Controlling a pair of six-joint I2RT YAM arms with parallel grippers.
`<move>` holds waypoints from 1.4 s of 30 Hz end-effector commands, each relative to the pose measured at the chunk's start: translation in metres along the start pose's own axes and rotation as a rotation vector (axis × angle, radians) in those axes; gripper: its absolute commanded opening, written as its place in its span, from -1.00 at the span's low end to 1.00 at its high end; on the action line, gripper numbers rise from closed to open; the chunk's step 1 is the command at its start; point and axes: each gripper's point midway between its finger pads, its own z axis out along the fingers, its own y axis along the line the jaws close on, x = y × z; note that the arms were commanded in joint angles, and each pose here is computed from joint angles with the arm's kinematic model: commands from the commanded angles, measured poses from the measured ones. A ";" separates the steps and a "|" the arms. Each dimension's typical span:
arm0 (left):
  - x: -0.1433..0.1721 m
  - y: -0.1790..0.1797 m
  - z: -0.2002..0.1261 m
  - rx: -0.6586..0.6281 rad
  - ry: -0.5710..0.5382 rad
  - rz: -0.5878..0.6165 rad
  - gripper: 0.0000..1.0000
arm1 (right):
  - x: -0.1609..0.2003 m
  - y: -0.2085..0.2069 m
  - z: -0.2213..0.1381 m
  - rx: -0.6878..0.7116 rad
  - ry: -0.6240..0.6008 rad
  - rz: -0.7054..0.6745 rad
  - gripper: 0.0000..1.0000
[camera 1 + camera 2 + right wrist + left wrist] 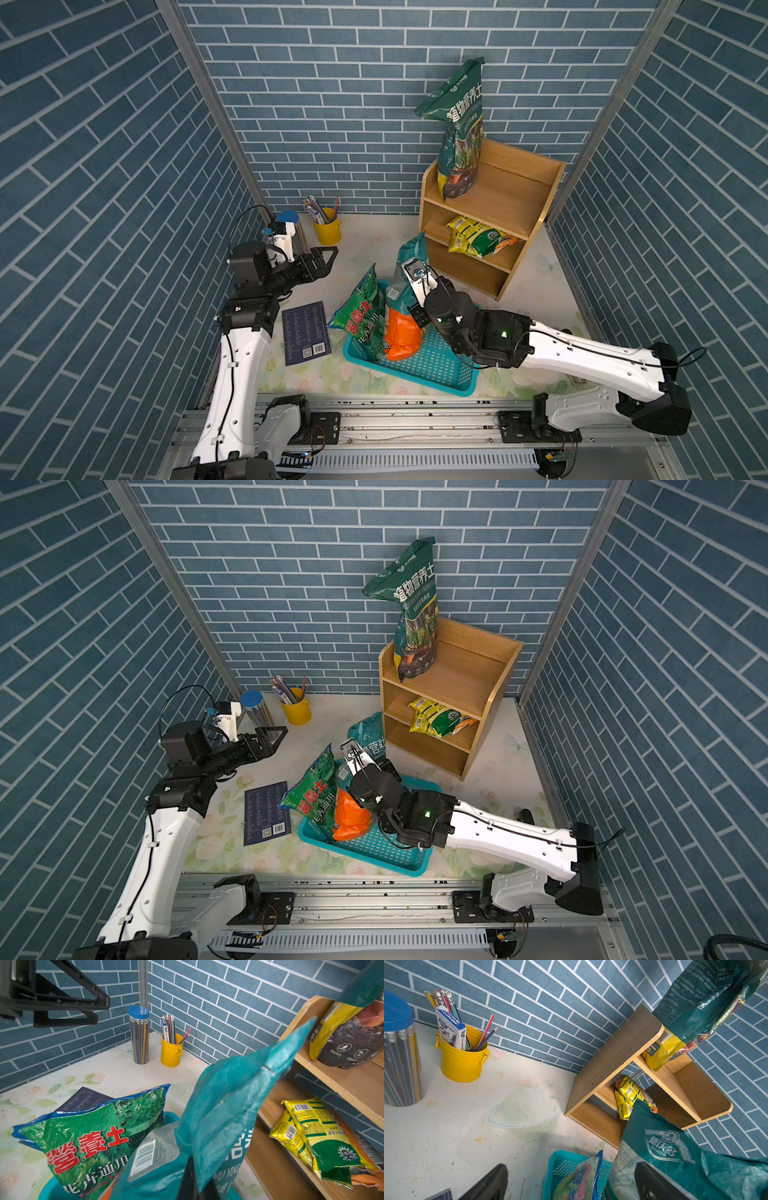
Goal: Take down the fertilizer bag from the shelf
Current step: Place the fertilizer bag in the storage box.
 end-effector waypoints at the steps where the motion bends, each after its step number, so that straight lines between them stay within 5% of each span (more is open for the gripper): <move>1: 0.001 0.000 0.000 0.011 -0.001 0.000 1.00 | -0.052 -0.020 -0.007 0.077 -0.175 0.113 -1.00; 10: 0.001 0.000 0.001 0.009 -0.001 -0.001 1.00 | -0.045 -0.025 0.032 0.105 -0.170 0.075 -1.00; 20: 0.001 0.000 0.001 0.012 0.000 0.001 1.00 | 0.025 0.026 0.075 -0.005 -0.087 -0.045 -1.00; 38: 0.001 0.001 0.001 0.010 0.001 -0.002 1.00 | 0.083 0.115 0.056 -0.201 -0.071 -0.075 -1.00; 42: 0.002 0.001 0.001 0.010 0.003 -0.004 1.00 | 0.091 0.138 0.047 -0.228 -0.076 -0.104 -0.65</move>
